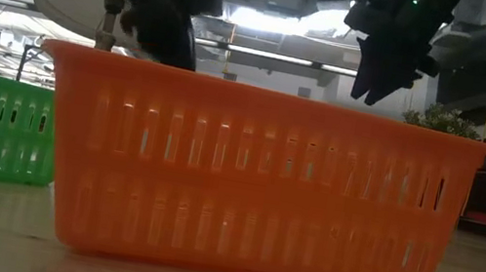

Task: Stack baskets by color
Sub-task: Stack the bottom left gray bin on top of the top gray bin

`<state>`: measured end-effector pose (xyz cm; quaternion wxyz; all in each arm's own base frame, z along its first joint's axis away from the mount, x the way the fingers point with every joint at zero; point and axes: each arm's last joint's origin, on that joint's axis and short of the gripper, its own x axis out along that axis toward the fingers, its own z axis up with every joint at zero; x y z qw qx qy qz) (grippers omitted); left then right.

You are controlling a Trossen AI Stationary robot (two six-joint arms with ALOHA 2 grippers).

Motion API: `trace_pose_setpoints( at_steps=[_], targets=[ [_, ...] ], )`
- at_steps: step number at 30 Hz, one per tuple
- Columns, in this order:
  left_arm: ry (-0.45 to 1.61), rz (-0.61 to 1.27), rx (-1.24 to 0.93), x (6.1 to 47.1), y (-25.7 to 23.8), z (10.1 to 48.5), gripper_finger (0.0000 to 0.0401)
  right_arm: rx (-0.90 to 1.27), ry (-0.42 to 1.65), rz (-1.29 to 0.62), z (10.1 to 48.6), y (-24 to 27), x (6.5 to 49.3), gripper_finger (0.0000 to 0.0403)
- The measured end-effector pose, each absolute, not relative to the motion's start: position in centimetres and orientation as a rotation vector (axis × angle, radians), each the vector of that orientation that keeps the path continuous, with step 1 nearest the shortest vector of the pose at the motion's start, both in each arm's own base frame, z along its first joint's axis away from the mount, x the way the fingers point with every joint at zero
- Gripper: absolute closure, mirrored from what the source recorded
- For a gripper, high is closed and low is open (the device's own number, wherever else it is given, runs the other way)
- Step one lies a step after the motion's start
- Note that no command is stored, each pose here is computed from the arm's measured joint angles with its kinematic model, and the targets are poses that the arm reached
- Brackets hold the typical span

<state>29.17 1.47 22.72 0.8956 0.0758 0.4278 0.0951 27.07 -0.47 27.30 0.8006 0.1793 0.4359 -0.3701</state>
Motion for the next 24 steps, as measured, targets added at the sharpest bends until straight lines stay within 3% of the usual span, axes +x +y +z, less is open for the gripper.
trace_pose_setpoints(
  at_steps=[12,24],
  targets=[
    [0.948,0.062,0.128,31.4,1.7,18.9,0.0321,0.355,0.980,-0.777,27.2,-0.4,26.8,0.0218],
    [1.004,0.073,0.131,32.2,1.8,16.7,0.0321,0.352,0.983,-0.776,27.2,-0.4,26.8,0.0218]
  ],
)
